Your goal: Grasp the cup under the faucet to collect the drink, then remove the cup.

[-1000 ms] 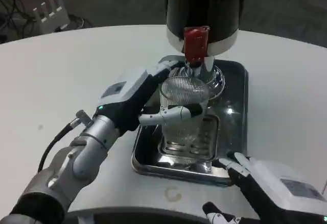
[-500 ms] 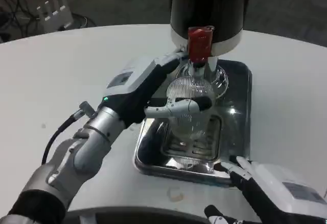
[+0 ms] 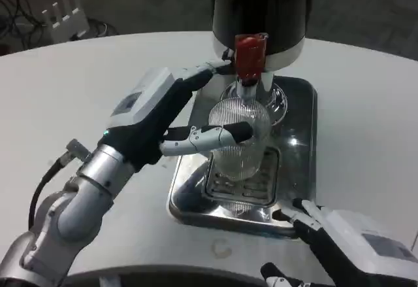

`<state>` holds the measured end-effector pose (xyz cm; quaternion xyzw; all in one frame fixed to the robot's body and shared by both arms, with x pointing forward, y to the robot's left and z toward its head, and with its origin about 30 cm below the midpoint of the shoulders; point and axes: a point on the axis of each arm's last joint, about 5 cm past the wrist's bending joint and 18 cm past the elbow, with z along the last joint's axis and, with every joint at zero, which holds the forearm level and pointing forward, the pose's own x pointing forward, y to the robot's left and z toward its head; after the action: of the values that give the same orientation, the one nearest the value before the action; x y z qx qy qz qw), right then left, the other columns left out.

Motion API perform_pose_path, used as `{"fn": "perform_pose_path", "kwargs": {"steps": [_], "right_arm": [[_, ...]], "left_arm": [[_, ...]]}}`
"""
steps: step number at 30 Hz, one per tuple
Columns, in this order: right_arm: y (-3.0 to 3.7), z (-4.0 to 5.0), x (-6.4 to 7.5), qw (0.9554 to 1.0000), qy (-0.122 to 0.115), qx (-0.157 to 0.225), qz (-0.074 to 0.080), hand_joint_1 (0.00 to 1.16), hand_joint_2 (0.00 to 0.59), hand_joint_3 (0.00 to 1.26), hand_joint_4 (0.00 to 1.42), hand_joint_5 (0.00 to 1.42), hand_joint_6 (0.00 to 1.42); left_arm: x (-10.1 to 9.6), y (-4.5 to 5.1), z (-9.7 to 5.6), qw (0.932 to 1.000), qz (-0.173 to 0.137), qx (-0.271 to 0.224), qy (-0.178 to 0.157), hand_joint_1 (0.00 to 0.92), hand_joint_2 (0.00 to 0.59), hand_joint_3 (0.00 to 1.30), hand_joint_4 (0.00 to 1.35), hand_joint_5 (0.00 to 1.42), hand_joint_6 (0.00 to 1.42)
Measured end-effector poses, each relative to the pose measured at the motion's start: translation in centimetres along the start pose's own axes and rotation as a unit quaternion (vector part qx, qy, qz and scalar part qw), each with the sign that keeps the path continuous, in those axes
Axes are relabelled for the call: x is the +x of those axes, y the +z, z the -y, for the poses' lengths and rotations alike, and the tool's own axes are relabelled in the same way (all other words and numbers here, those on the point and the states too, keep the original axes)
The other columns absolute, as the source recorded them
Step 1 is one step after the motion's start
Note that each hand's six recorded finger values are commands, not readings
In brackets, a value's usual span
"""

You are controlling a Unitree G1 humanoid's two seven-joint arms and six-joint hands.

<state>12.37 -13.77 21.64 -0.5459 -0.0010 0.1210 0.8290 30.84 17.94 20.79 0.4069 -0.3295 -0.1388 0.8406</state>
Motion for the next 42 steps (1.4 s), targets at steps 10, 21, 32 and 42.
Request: {"fn": "perform_pose_path", "kwargs": {"steps": [10,21,32,42], "right_arm": [[-0.06,0.0,0.0,1.0,0.0,0.001,-0.001,0.39,0.438,0.16,0.0,0.0,0.02],[0.1,-0.07,0.0,1.0,0.002,0.001,0.003,0.39,0.438,0.16,0.0,0.0,0.02],[-0.03,-0.19,-0.1,1.0,0.006,0.003,-0.002,0.39,0.438,0.16,0.0,0.0,0.02],[-0.1,-0.16,-0.1,1.0,0.006,0.006,0.0,0.39,0.438,0.16,0.0,0.0,0.02]], "left_arm": [[-1.7,0.83,-1.9,0.9946,0.026,-0.053,0.085,0.074,0.081,0.35,0.35,0.42,0.48],[0.4,2.58,-4.7,0.9846,0.077,-0.138,0.075,0.0,0.084,0.36,0.34,0.49,0.54],[3.3,3.45,-5.2,0.9782,0.089,-0.187,-0.001,0.0,0.084,0.33,0.31,0.43,0.49],[4.6,3.38,-5.4,0.9709,0.084,-0.208,-0.084,0.0,0.082,0.33,0.29,0.41,0.48]]}}
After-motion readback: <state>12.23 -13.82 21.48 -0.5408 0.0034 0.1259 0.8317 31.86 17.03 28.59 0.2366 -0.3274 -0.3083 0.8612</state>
